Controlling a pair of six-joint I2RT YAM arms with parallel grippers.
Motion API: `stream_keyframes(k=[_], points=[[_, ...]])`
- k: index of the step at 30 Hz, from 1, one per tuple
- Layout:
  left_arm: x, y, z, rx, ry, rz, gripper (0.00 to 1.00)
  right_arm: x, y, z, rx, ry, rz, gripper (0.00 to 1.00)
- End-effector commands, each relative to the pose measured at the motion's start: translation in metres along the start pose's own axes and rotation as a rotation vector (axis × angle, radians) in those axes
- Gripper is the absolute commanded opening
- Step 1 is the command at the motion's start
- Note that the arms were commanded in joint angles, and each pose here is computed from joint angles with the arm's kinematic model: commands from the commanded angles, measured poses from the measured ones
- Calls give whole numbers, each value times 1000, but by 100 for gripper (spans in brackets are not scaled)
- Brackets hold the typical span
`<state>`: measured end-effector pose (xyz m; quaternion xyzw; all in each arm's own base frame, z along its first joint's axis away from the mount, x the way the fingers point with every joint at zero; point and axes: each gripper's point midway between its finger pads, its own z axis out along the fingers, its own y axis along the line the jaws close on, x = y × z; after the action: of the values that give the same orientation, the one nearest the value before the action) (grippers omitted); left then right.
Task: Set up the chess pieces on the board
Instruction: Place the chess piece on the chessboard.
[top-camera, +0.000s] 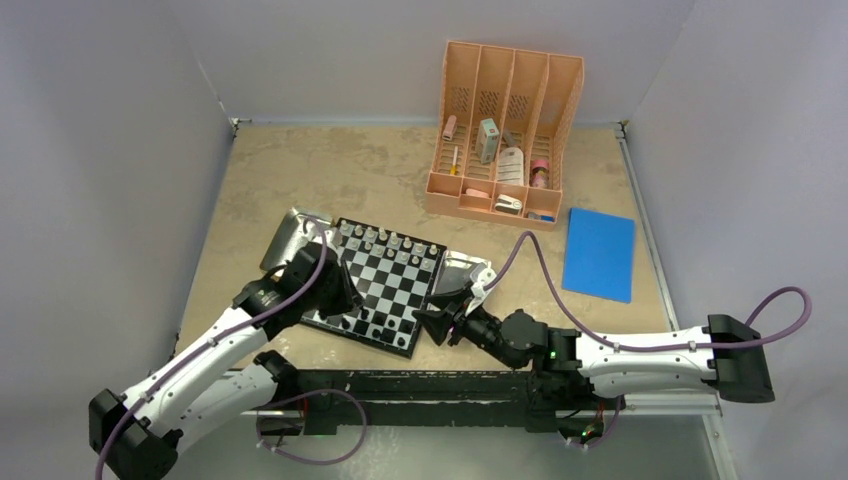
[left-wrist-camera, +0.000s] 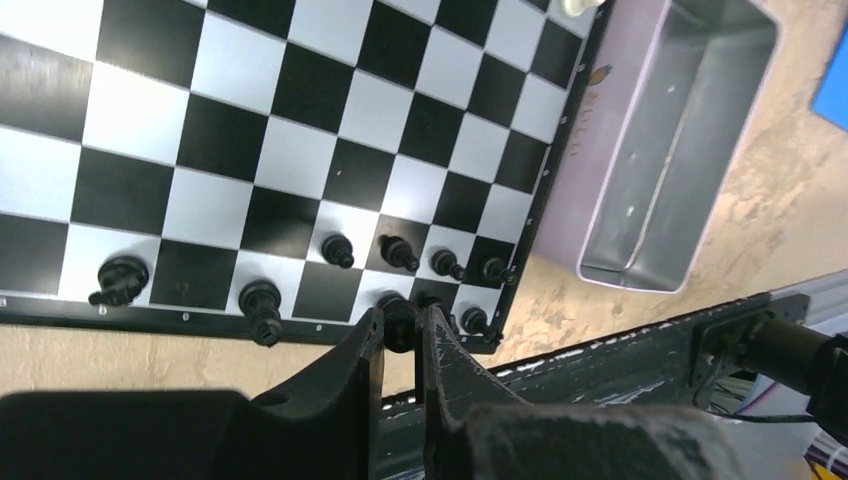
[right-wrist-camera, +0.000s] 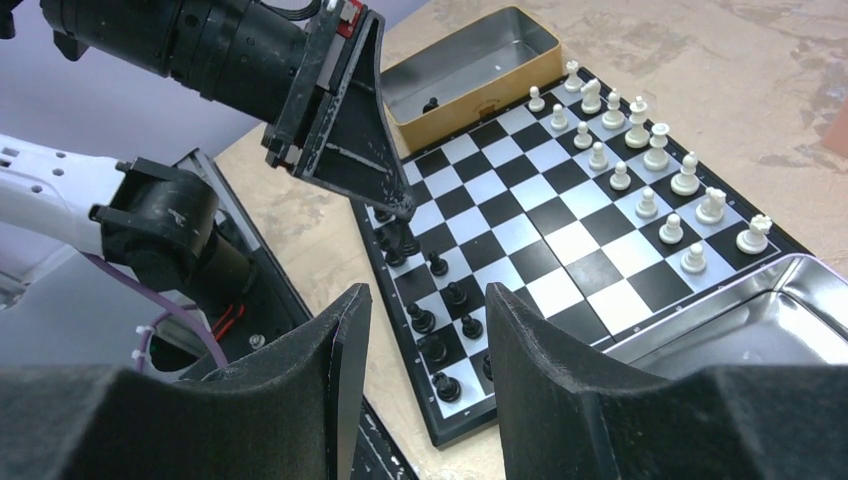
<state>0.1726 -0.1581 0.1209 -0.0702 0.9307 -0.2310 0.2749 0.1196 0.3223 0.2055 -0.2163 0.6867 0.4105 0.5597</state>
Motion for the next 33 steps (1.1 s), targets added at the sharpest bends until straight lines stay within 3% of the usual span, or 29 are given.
stream_keyframes(k=[1,9,16,22,33], points=[[6,8,-1,-120,-13,-71,0,-6,1,1,2,-14,-8,49],[21,21,7,-186,-77,-95,0,-8,1,-3,-10,-10,-27,49],[32,31,12,-275,-52,-78,0,-10,2,-3,-15,-10,-40,49],[22,25,16,-257,-110,-32,0,-8,2,-2,-10,-7,-43,50],[28,25,28,-228,-103,-3,0,-9,-1,-5,-4,-12,-37,50]])
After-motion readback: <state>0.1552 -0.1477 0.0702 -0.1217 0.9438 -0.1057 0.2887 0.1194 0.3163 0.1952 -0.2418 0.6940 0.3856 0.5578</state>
